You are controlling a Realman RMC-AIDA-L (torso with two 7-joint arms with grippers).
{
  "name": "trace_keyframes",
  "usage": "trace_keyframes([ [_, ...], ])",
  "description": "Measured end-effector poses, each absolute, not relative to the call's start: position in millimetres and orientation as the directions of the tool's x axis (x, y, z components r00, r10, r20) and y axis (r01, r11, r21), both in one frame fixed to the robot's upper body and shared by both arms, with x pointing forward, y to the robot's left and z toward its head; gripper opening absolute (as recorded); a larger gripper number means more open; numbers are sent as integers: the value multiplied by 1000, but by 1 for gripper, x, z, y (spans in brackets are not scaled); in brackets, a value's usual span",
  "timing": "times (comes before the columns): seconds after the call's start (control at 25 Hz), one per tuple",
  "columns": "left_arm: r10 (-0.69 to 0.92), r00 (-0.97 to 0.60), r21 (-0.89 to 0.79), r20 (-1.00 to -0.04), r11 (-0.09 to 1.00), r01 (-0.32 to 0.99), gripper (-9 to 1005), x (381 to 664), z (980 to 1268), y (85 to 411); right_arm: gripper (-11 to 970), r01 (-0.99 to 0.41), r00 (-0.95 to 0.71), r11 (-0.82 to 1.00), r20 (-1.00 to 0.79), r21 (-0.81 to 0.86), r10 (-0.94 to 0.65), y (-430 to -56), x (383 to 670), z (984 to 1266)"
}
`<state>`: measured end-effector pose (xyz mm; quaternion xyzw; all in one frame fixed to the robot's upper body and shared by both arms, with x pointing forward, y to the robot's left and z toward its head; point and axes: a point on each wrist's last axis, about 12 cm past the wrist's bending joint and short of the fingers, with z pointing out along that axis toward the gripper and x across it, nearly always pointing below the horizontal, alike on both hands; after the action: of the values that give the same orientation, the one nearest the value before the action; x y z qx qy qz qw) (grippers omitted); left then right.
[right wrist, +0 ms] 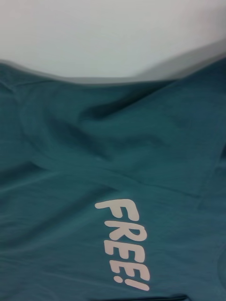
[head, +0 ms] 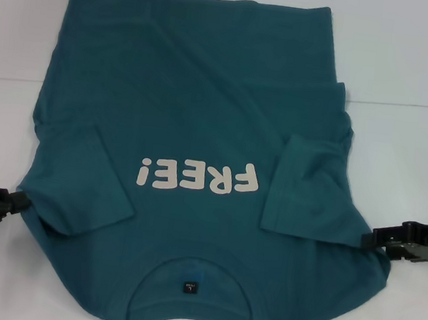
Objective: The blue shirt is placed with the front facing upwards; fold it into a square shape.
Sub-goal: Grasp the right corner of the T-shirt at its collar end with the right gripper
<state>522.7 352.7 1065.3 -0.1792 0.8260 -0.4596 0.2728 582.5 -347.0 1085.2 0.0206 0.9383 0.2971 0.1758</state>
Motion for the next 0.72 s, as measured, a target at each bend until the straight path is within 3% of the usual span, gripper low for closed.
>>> trace_keyframes([
  [0.72, -555, -781, -856, -286, 515, -53, 43, 523, 1064, 354, 588, -138, -949, 793, -308, 593, 65, -316, 592, 1087],
])
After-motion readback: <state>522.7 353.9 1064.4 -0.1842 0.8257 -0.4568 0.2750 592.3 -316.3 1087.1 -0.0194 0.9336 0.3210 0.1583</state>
